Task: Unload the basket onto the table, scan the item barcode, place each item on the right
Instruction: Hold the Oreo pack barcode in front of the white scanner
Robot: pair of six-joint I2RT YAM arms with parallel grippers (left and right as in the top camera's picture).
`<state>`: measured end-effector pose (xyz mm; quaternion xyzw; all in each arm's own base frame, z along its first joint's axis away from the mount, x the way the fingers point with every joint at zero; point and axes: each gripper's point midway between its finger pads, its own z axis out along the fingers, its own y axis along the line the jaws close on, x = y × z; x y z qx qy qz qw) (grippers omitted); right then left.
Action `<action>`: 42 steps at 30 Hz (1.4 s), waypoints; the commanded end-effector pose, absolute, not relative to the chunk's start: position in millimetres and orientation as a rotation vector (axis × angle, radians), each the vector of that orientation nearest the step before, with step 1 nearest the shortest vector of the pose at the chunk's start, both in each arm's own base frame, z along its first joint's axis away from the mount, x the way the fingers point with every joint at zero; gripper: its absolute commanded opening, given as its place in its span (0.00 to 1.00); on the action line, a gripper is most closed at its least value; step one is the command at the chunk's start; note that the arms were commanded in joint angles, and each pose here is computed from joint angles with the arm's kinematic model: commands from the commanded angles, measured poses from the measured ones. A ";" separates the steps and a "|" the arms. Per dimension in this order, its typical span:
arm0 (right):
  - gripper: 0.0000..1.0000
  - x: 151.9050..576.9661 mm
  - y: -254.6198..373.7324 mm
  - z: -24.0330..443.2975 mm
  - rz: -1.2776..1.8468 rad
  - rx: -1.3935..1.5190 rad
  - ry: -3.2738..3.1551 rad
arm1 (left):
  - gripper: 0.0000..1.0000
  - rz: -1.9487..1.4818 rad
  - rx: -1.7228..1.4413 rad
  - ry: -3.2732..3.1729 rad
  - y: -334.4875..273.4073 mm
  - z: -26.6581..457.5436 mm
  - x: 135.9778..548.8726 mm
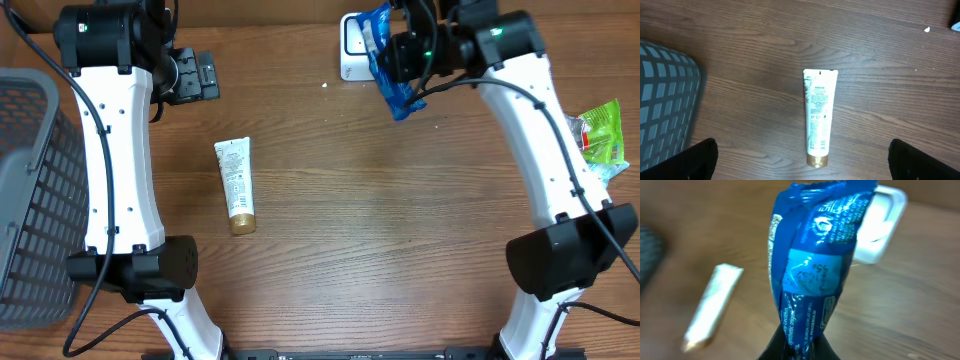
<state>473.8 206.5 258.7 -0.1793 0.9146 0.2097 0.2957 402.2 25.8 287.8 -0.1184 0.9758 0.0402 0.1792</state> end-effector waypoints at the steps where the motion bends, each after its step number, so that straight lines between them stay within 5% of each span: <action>1: 0.04 508.6 173.5 258.2 0.029 -0.259 2.379 | 1.00 0.105 -0.314 2.734 24.2 295.4 403.7; 14: 0.04 614.0 173.5 196.8 -0.746 -0.781 2.015 | 1.00 0.105 -0.313 2.734 24.2 295.4 403.7; 24: 0.04 657.5 193.3 179.6 -0.896 -0.920 1.770 | 1.00 0.105 -0.313 2.734 24.2 295.4 403.6; 42: 0.04 672.6 190.0 152.0 -0.974 -1.000 1.709 | 1.00 0.105 -0.313 2.734 24.2 295.4 403.7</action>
